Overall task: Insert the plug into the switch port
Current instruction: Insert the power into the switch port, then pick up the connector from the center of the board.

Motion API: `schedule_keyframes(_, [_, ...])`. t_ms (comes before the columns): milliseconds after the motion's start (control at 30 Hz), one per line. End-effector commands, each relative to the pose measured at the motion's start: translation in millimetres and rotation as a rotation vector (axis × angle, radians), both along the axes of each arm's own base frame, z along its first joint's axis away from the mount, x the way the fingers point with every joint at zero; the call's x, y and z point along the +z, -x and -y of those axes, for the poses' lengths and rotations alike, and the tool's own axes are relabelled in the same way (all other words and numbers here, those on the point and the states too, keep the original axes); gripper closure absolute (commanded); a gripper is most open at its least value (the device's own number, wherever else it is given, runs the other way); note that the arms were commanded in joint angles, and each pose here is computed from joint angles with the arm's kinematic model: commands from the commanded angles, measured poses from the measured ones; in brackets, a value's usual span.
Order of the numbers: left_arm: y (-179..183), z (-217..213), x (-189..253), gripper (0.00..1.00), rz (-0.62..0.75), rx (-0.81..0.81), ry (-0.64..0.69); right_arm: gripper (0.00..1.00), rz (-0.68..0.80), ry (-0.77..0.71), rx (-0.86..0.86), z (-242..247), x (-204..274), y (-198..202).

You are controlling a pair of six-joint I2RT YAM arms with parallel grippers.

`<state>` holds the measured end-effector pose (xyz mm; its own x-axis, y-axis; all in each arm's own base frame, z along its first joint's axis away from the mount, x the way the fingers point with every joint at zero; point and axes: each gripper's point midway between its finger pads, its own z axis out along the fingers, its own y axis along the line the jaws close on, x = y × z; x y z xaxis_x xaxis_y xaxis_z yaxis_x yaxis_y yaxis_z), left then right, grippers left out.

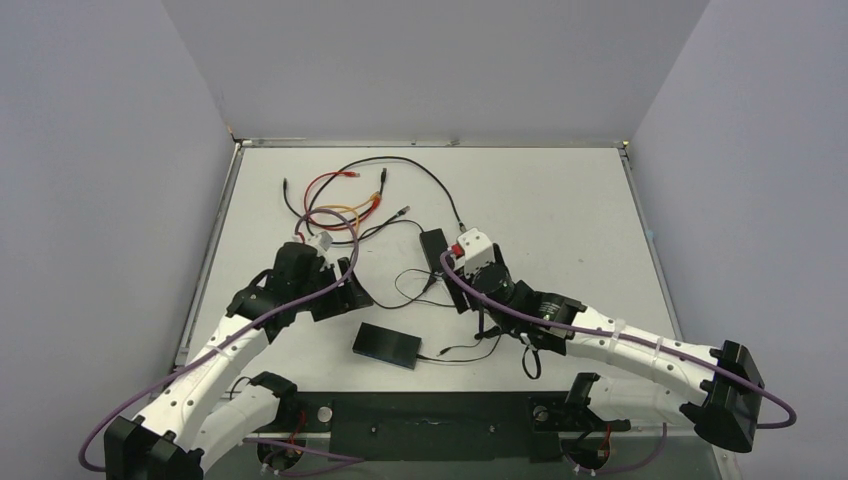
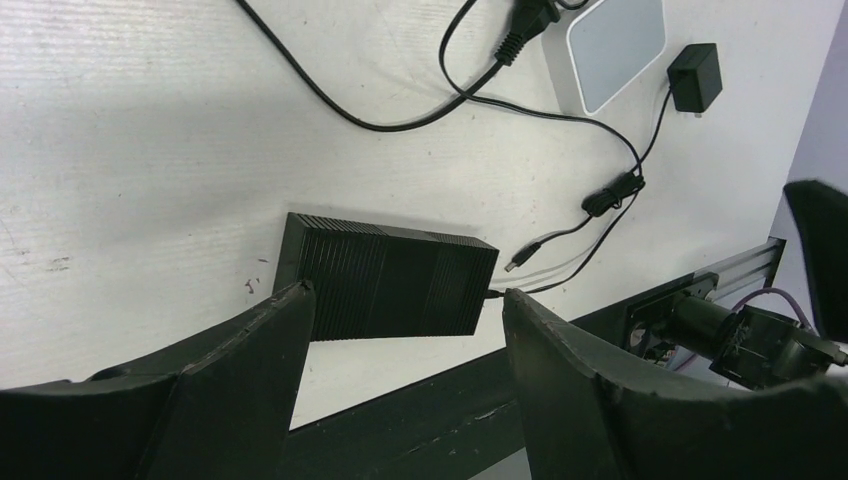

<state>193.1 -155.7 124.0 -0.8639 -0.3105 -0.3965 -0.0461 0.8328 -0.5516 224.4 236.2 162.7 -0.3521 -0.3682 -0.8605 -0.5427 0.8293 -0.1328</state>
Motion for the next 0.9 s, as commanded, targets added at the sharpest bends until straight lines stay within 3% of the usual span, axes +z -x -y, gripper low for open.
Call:
schedule_keyframes(0, [-13.9, 9.4, 42.0, 0.33, 0.140, -0.071, 0.042, 0.33, 0.130, -0.095, -0.257, 21.6, 50.3, -36.1])
schedule_keyframes(267, [-14.8, 0.2, 61.8, 0.33, 0.226, -0.094, -0.007, 0.19, 0.088, -0.110, -0.272, 14.5, 59.4, -52.7])
schedule_keyframes(867, [-16.8, -3.9, 66.5, 0.33, 0.292, -0.120, -0.029, 0.21, -0.152, -0.026, -0.204, -39.1, 5.4, -61.4])
